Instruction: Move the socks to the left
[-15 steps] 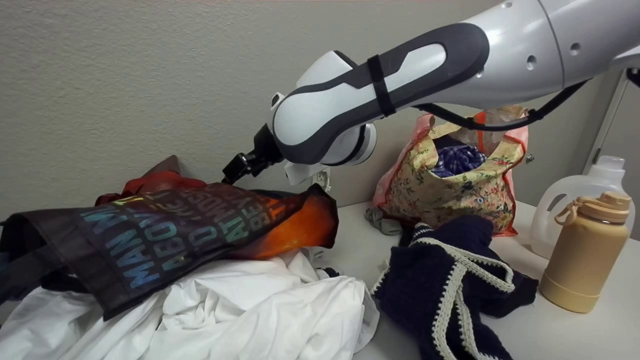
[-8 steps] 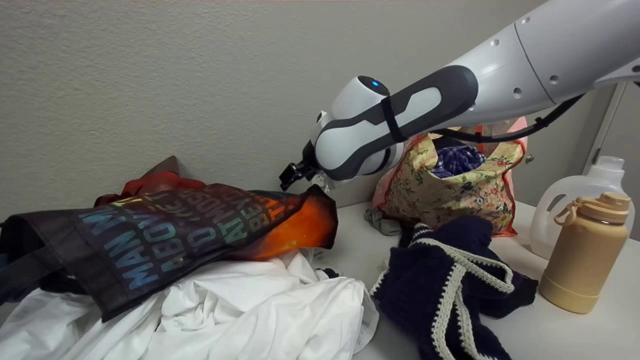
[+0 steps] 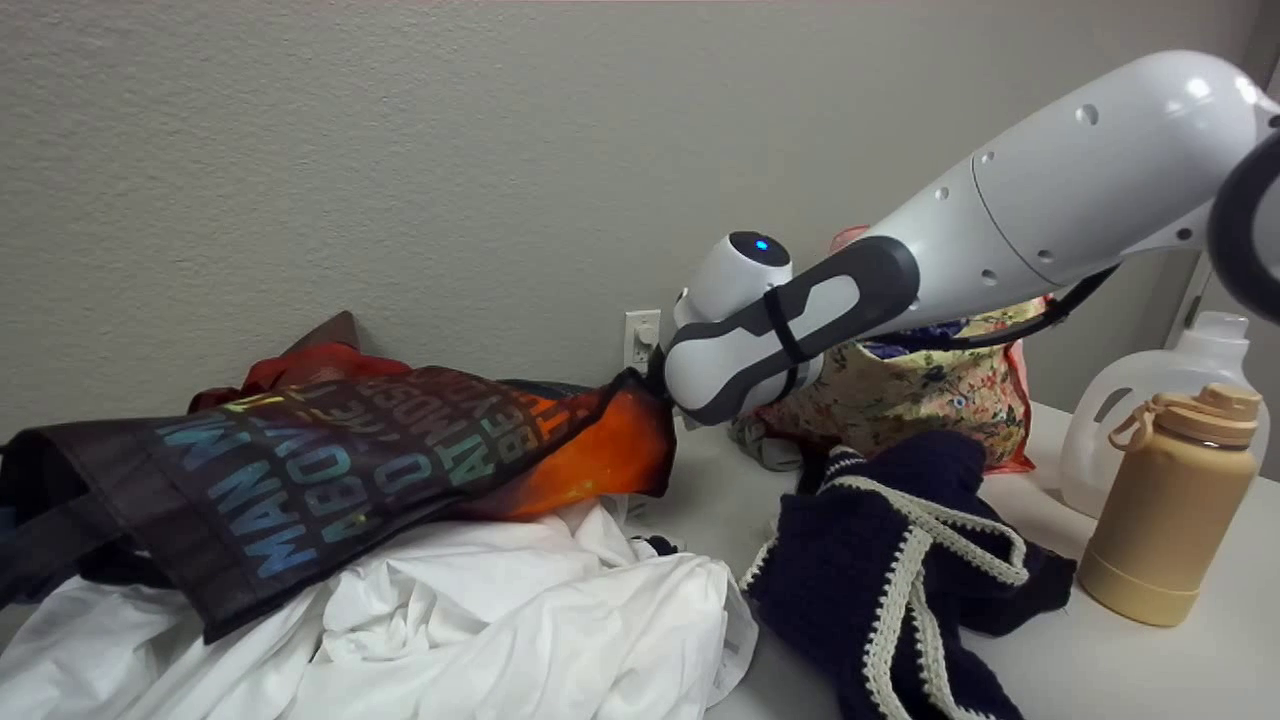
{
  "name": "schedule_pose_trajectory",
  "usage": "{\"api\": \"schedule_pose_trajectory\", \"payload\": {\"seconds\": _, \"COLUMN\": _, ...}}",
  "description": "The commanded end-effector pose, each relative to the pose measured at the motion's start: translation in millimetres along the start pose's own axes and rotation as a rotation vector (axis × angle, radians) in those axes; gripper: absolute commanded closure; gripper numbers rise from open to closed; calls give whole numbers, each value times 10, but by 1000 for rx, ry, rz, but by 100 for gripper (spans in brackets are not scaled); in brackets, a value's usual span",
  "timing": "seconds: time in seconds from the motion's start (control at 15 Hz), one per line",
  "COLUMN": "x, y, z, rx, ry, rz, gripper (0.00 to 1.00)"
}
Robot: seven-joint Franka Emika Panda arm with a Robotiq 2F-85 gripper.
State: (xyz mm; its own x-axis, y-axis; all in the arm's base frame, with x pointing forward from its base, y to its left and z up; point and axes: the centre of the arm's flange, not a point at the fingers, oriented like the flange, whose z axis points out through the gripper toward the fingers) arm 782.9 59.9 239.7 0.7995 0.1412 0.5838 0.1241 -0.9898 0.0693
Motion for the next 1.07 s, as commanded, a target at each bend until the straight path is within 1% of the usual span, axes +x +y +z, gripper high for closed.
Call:
{"api": "schedule_pose_trajectory", "payload": {"seconds": 0.0, "x": -86, "y": 9, "z": 264, "rx": -37, "ry": 4, "rz": 34, "gripper": 0}}
{"api": "schedule_pose_trajectory", "payload": {"seconds": 0.2, "x": -156, "y": 26, "z": 365, "rx": -47, "ry": -4, "rz": 52, "gripper": 0}}
{"api": "schedule_pose_trajectory", "payload": {"seconds": 0.67, "x": -138, "y": -26, "z": 412, "rx": -10, "ry": 15, "rz": 91, "gripper": 0}}
{"api": "schedule_pose_trajectory", "payload": {"seconds": 0.73, "x": -135, "y": -36, "z": 412, "rx": -7, "ry": 16, "rz": 92, "gripper": 1}}
{"api": "schedule_pose_trajectory", "payload": {"seconds": 0.8, "x": -133, "y": -39, "z": 413, "rx": -4, "ry": 18, "rz": 85, "gripper": 26}}
{"api": "schedule_pose_trajectory", "payload": {"seconds": 0.87, "x": -129, "y": -41, "z": 414, "rx": -4, "ry": 20, "rz": 86, "gripper": 26}}
{"api": "schedule_pose_trajectory", "payload": {"seconds": 0.93, "x": -124, "y": -42, "z": 418, "rx": -5, "ry": 24, "rz": 84, "gripper": 31}}
{"api": "schedule_pose_trajectory", "payload": {"seconds": 1.0, "x": -123, "y": -42, "z": 420, "rx": -4, "ry": 27, "rz": 83, "gripper": 40}}
